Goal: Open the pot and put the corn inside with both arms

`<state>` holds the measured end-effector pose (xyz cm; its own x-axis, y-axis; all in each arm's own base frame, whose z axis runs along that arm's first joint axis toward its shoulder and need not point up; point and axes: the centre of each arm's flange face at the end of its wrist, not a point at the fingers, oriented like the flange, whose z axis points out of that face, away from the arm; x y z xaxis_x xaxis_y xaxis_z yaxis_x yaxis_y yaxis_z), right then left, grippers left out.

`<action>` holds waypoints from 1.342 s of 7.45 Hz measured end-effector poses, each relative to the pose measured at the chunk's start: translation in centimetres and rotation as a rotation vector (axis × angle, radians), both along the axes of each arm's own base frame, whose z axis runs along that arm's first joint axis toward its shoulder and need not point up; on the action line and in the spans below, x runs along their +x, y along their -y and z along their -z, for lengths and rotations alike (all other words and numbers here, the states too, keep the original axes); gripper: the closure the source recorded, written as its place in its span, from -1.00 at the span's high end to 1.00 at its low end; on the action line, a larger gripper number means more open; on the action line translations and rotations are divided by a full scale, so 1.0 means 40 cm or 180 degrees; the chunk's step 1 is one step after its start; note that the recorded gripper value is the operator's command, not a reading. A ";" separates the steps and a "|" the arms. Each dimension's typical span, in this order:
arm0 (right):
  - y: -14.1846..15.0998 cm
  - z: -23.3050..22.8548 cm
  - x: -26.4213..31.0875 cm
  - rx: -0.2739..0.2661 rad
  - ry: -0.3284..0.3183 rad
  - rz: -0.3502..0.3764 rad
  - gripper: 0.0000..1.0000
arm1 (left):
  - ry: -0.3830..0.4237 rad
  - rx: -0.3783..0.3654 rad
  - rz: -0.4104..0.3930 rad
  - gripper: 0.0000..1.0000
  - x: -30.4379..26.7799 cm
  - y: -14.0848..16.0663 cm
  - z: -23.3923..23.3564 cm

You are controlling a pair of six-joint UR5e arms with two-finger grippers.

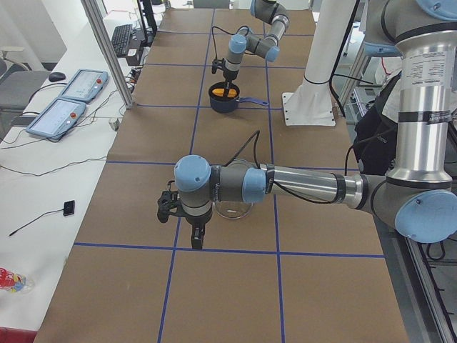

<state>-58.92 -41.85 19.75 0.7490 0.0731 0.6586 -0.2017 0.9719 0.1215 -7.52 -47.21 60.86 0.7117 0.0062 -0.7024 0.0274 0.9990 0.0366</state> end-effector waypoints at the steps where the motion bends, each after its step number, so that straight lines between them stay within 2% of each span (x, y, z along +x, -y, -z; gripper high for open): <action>1: -0.001 0.012 0.003 0.0017 0.0028 -0.0015 1.00 | 0.0003 0.0000 0.0000 0.98 0.000 0.000 0.000; 3: 0.021 0.042 0.042 0.0065 0.0110 -0.0034 1.00 | 0.0015 0.0002 -0.0003 0.98 -0.002 -0.001 -0.002; 5: 0.116 0.044 0.176 0.0104 0.0200 0.0022 1.00 | 0.0055 0.0082 -0.0035 0.98 -0.004 -0.001 -0.009; 8: 0.297 -0.076 0.467 0.0301 0.0104 0.0338 1.00 | 0.0073 0.0218 -0.0065 0.98 -0.004 -0.020 -0.015; 10: 0.404 -0.226 0.706 0.0426 -0.0032 0.0640 1.00 | 0.0093 0.0188 -0.0069 0.98 -0.005 -0.048 -0.028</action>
